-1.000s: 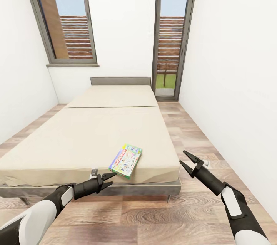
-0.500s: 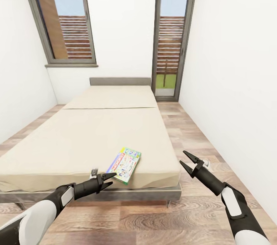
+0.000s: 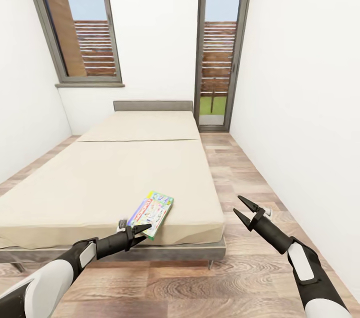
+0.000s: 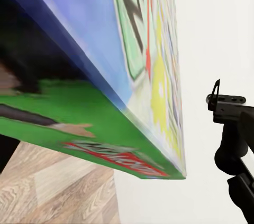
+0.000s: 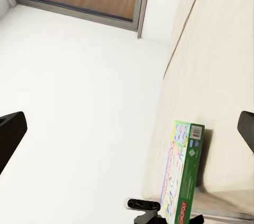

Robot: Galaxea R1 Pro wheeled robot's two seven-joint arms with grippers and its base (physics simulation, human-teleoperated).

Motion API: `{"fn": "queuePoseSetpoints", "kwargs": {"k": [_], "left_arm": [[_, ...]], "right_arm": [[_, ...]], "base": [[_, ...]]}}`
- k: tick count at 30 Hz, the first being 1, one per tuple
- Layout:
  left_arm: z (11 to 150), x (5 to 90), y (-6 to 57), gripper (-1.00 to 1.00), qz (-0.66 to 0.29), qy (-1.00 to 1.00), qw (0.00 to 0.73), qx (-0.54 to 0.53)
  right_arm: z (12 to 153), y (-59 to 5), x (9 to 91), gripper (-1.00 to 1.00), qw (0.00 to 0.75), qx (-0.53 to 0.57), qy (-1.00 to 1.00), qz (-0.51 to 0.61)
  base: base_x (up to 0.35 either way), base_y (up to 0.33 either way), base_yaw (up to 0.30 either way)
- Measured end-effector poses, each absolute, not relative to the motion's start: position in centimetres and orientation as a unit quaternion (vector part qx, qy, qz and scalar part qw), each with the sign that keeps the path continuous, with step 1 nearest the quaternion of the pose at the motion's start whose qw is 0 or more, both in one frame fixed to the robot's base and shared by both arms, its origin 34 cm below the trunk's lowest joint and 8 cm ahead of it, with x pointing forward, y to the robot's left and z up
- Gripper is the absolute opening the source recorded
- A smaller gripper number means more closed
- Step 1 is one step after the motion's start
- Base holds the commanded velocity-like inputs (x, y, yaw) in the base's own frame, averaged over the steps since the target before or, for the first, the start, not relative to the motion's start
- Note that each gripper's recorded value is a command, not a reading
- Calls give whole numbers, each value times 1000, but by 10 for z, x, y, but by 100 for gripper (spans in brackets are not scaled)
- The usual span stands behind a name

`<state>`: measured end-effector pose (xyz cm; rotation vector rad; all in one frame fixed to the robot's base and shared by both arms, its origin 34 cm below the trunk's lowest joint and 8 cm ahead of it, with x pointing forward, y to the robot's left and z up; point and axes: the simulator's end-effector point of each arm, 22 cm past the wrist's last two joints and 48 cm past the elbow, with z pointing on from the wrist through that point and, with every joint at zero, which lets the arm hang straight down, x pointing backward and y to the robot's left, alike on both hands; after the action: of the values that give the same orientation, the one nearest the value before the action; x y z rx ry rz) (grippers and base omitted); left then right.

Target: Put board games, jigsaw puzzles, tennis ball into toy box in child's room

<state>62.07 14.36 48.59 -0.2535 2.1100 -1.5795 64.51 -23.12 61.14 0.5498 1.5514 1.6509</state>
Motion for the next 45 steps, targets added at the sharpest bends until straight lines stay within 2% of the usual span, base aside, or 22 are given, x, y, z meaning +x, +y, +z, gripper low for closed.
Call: {"fn": "queuePoseSetpoints", "kwargs": {"k": [41,42,45], "left_arm": [[486,621,145,100,-578,772,245,-93],[486,621,145,-100,-578,772,245,-93],[487,621,145,-100,-579,771,245,-95]], "right_arm": [[609,-231,645,100,393,219,614,649],[609,-231,645,100,393,219,614,649],[608,-231,645,100,393,219,614,649]], "base": [[9,1,0],[0,0,0],[0,0,0]]}}
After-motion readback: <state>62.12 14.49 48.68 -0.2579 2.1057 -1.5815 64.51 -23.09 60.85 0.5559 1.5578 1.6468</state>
